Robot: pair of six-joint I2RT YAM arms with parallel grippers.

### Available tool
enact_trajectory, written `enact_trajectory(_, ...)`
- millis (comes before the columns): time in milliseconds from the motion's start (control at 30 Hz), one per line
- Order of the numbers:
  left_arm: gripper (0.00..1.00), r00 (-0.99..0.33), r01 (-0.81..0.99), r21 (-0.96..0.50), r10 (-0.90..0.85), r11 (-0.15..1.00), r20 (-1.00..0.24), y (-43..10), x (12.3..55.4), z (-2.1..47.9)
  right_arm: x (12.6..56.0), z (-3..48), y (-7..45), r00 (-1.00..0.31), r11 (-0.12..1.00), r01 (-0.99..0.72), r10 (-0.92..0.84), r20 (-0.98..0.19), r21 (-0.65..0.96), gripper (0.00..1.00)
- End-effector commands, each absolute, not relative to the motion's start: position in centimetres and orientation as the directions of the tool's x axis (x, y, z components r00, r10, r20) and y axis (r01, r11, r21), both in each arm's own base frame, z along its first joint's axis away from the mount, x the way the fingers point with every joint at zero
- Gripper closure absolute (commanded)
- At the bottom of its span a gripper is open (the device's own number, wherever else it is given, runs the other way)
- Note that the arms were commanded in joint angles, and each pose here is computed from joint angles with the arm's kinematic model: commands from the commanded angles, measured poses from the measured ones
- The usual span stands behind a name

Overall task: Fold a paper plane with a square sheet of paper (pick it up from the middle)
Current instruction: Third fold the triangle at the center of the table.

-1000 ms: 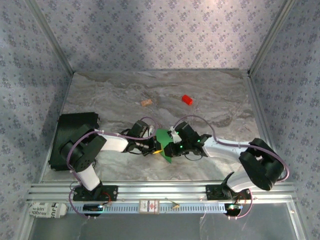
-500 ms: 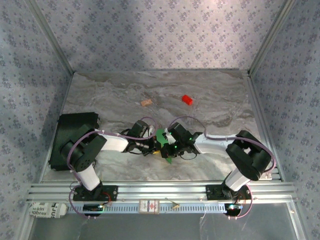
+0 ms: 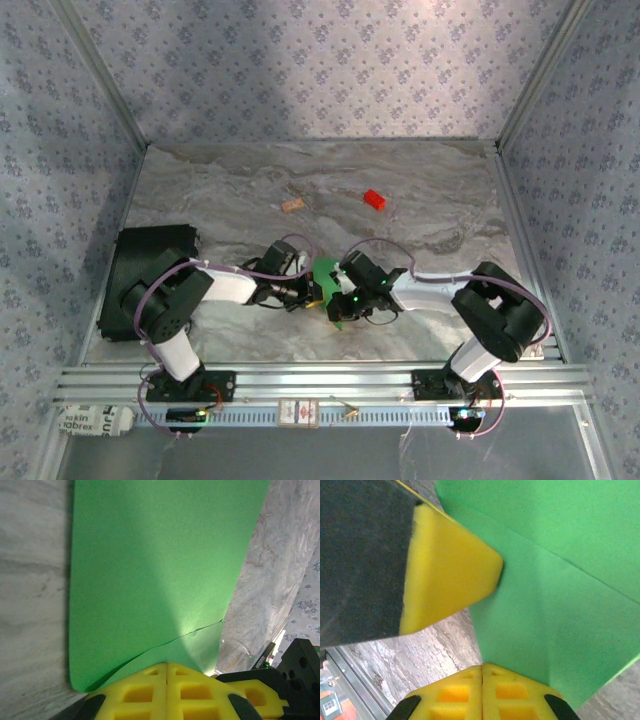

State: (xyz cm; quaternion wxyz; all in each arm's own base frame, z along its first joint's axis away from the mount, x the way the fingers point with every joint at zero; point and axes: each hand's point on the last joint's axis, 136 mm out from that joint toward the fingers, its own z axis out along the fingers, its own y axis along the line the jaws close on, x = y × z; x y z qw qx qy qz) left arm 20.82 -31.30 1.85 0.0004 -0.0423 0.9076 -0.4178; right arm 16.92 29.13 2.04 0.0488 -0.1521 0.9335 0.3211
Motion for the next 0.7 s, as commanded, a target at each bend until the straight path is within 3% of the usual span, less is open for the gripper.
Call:
enact_trajectory(0, 1.0, -0.99, -0.138, -0.674, -0.103, 0.726, 0.092, -29.2, 19.6, -1.2, 15.7, 1.3, 27.8, -0.961, 0.778, -0.275, -0.238, -0.141, 0.565, 0.92)
enact_trajectory(367, 1.0, -0.991, -0.135, -0.674, -0.098, 0.726, 0.093, -29.3, 19.6, -1.2, 17.2, 4.5, 30.1, -0.946, 0.727, -0.322, -0.232, -0.226, 0.606, 0.89)
enact_trajectory(667, 1.0, -0.991, -0.136, -0.672, -0.097, 0.728, 0.096, -29.3, 19.5, -1.3, 16.3, 1.5, 29.7, -0.953, 0.769, -0.304, -0.255, -0.167, 0.562, 0.82)
